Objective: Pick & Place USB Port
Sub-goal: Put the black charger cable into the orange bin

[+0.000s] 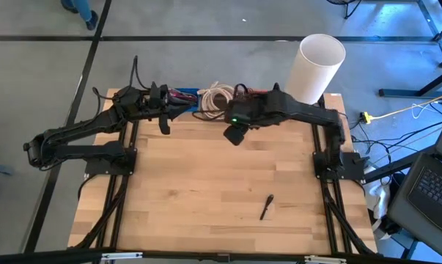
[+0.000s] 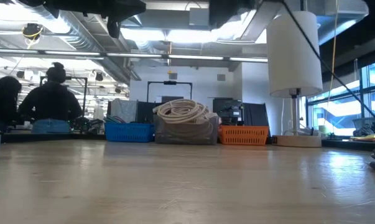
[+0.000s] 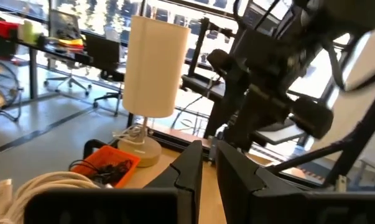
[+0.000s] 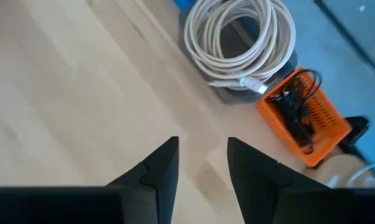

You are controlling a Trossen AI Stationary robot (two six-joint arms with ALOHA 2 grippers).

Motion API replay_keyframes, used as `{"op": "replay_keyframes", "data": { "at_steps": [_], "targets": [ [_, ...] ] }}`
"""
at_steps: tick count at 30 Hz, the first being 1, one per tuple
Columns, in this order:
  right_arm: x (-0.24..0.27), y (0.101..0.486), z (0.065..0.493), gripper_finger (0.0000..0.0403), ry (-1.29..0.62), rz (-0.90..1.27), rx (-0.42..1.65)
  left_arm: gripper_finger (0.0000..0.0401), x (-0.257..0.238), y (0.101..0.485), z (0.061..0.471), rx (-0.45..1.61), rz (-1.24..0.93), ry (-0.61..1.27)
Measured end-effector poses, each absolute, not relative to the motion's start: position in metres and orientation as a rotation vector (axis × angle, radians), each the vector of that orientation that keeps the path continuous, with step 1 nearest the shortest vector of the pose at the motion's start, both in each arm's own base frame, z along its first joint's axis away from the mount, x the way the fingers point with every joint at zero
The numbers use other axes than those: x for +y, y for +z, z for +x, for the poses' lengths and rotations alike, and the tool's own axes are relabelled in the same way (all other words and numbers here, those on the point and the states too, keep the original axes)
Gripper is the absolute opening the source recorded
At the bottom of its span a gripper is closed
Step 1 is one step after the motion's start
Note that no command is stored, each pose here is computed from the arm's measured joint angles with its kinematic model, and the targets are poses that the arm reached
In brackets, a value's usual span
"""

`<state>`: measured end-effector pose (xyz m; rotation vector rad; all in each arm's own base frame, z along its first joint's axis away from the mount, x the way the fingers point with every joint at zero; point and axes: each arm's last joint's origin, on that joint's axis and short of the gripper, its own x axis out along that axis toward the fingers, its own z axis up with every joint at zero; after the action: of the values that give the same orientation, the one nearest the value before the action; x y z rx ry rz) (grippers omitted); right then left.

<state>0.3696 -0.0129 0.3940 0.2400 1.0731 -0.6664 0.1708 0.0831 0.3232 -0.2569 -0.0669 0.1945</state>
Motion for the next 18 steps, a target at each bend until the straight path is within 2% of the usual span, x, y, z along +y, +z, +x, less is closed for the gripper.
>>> {"op": "replay_keyframes", "data": {
  "at_steps": [4, 11, 18],
  "targets": [
    [0.008, 0.408, 0.357, 0.0136, -0.623, 0.333, 1.026, 0.0036, 0.082, 0.323, 0.171, -0.063, -0.257, 0.17],
    [0.072, 0.408, 0.35, 0.0136, -0.562, 0.459, 1.005, 0.0032, 0.083, 0.317, 0.171, -0.002, -0.245, 0.181],
    [0.135, 0.381, 0.337, 0.0136, -0.687, 0.675, 1.018, 0.0031, 0.079, 0.314, 0.168, 0.047, -0.223, 0.111]
  ]
}}
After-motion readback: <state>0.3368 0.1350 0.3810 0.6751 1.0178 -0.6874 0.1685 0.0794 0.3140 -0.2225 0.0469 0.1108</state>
